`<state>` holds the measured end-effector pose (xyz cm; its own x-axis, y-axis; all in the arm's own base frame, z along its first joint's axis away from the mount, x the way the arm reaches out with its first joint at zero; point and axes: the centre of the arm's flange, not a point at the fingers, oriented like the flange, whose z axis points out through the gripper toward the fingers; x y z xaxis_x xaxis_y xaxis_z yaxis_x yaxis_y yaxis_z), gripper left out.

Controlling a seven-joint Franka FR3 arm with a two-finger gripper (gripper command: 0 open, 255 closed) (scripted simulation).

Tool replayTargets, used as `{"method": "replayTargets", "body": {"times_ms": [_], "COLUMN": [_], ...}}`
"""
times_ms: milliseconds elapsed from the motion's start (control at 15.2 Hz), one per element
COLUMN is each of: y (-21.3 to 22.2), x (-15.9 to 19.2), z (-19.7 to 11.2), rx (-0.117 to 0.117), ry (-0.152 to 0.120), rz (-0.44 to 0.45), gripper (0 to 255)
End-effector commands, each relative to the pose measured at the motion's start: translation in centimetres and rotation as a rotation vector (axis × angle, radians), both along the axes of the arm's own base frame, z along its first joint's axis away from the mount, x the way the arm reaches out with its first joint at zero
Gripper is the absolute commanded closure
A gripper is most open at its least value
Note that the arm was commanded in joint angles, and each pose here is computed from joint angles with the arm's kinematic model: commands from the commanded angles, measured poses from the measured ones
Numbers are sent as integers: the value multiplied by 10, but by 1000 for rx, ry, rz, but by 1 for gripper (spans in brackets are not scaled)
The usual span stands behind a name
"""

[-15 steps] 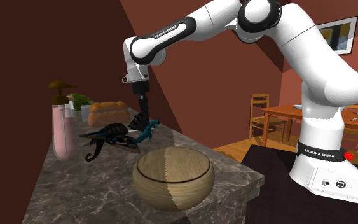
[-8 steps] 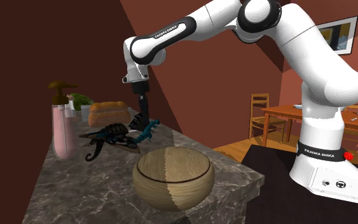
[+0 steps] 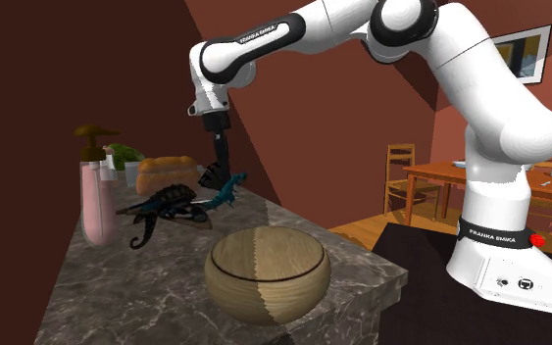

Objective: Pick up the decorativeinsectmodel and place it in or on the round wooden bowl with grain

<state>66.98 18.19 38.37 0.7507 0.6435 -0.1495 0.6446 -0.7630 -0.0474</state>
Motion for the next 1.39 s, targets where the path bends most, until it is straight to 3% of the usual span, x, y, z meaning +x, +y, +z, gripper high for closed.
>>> {"method": "replayTargets", "body": {"times_ms": [0, 1320], "y": [0, 0], "x": [1, 1], "z": [11, 116], "rx": [0, 0], "ry": [0, 0], "rz": [0, 0], "gripper": [255, 255]}}
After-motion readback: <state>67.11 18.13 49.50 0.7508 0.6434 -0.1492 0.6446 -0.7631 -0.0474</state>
